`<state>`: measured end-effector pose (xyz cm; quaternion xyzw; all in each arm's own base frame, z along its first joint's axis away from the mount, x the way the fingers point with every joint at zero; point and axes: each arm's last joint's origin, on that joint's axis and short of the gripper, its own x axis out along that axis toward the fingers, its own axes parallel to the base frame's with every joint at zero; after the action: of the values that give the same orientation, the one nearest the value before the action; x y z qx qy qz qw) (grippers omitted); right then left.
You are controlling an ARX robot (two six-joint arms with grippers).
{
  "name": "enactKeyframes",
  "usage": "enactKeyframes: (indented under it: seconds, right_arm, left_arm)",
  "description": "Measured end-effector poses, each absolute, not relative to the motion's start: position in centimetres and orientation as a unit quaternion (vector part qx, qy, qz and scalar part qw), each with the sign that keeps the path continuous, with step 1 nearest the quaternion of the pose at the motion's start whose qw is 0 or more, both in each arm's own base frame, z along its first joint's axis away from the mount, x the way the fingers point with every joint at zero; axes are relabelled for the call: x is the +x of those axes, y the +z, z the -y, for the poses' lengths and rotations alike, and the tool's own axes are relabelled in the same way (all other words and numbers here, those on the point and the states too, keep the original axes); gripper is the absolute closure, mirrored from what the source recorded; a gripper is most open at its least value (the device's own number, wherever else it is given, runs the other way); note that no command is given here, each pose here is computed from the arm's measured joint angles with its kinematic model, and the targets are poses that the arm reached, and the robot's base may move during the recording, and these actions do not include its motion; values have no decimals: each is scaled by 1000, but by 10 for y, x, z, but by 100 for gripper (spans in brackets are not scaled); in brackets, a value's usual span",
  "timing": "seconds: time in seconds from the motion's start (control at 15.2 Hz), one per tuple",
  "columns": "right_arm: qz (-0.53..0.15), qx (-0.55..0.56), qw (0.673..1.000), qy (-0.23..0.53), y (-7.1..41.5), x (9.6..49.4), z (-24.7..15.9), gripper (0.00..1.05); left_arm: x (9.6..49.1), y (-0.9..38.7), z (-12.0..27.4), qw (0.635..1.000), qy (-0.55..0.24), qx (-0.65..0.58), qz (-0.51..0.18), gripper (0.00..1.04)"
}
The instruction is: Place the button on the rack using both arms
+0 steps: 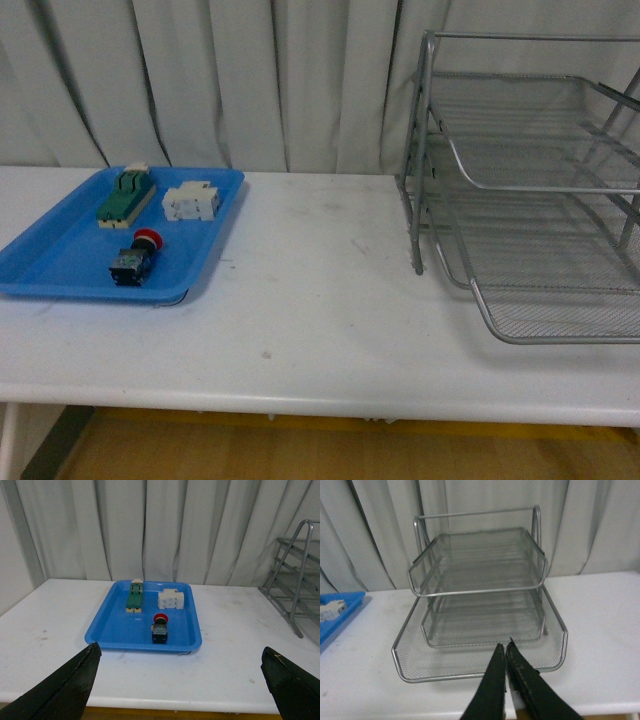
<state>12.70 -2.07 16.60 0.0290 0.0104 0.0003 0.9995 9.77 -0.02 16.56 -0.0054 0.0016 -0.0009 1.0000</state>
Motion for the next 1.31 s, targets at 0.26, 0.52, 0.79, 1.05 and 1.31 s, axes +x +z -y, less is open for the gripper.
enactKeyframes:
  seconds: [0.26,0.52,0.79,1.05,1.31]
  right_arm:
    - [5,5,1000,1,170,115,11,103]
    - [7,2,1000,13,170,112,-1,103]
    - [5,2,1000,0,169,108,0,103]
    - [-1,1,1000,0,166,97,0,103]
    - [2,1,1000,0,167,97,0,80]
  left_arm:
    - [98,166,0,1000,-1,-5,-1,7]
    - [98,166,0,1000,-1,-5,-1,7]
    - [98,166,0,1000,-1,-5,-1,7]
    - [98,166,0,1000,-1,-5,-1,7]
    - [98,166,0,1000,-1,-5,-1,7]
